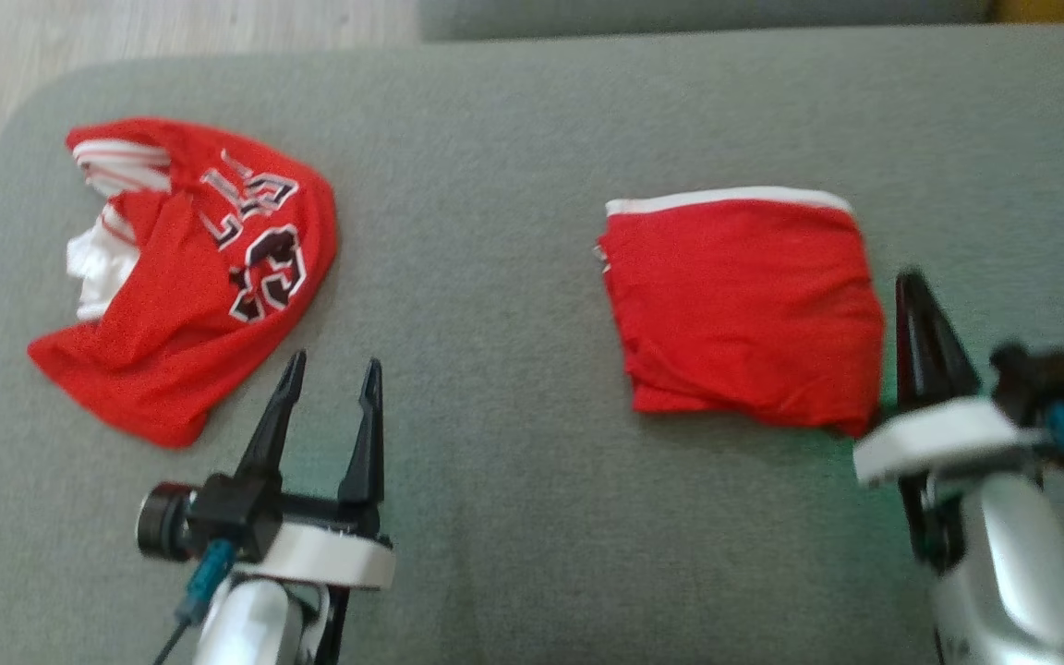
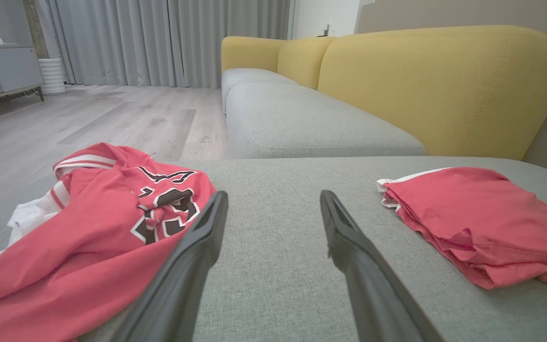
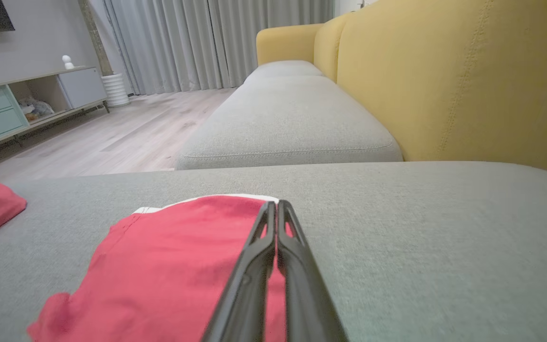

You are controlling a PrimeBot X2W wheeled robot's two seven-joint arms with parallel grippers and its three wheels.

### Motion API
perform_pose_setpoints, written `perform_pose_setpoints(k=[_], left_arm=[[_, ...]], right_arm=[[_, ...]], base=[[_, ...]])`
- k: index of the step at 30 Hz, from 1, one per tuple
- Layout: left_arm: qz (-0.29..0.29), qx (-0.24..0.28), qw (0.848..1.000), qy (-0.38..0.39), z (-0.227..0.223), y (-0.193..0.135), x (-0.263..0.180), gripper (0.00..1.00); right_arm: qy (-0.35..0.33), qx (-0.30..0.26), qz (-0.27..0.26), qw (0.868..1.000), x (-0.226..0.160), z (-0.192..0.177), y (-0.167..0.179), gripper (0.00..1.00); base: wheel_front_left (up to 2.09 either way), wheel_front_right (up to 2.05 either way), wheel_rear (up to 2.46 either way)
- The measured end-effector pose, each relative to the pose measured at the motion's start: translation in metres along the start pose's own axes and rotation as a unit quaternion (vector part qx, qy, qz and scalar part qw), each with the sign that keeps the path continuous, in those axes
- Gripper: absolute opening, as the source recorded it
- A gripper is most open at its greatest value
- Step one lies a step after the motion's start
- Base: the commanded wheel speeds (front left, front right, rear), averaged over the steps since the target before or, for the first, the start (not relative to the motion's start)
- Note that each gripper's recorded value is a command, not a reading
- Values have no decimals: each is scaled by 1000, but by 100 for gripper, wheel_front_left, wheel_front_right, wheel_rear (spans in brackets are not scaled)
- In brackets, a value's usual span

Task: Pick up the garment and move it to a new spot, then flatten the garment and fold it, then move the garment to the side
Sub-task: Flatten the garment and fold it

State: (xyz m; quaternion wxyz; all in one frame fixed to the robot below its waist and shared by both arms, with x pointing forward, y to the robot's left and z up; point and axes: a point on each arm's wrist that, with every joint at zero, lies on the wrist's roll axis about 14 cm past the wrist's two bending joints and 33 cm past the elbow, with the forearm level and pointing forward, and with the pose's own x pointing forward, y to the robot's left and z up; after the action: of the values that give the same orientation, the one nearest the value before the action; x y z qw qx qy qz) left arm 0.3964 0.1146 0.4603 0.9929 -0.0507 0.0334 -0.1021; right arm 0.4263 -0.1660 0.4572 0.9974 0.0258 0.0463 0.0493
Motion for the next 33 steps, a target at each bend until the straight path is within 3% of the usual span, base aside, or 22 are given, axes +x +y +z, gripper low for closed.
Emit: perform_pose_setpoints(k=[6, 11, 15, 20, 27, 33], left_arm=[[10, 0, 1000, 0, -1, 11, 14, 100], [32, -1, 999, 16, -12, 28, 15, 100], [45, 1, 999, 17, -13, 38, 17, 100], [49, 3, 999, 16, -12, 41, 18, 100], [43, 4, 999, 3, -2, 36, 18, 100], [43, 5, 999, 2, -1, 35, 17, 100]], right_arm=[[32, -10, 12, 999, 56, -5, 6, 0], [105, -12, 0, 994, 89, -45, -3, 0], [151, -26, 9, 988, 90, -79, 1, 0], [107, -30, 23, 994, 103, -62, 12, 0], [62, -27, 86, 994, 104, -34, 57, 0], [122, -26, 135, 983, 80, -73, 87, 0]], base=[[0, 0, 0], [0, 0, 0], [0, 0, 0], [0, 0, 0], [0, 0, 0], [0, 0, 0]])
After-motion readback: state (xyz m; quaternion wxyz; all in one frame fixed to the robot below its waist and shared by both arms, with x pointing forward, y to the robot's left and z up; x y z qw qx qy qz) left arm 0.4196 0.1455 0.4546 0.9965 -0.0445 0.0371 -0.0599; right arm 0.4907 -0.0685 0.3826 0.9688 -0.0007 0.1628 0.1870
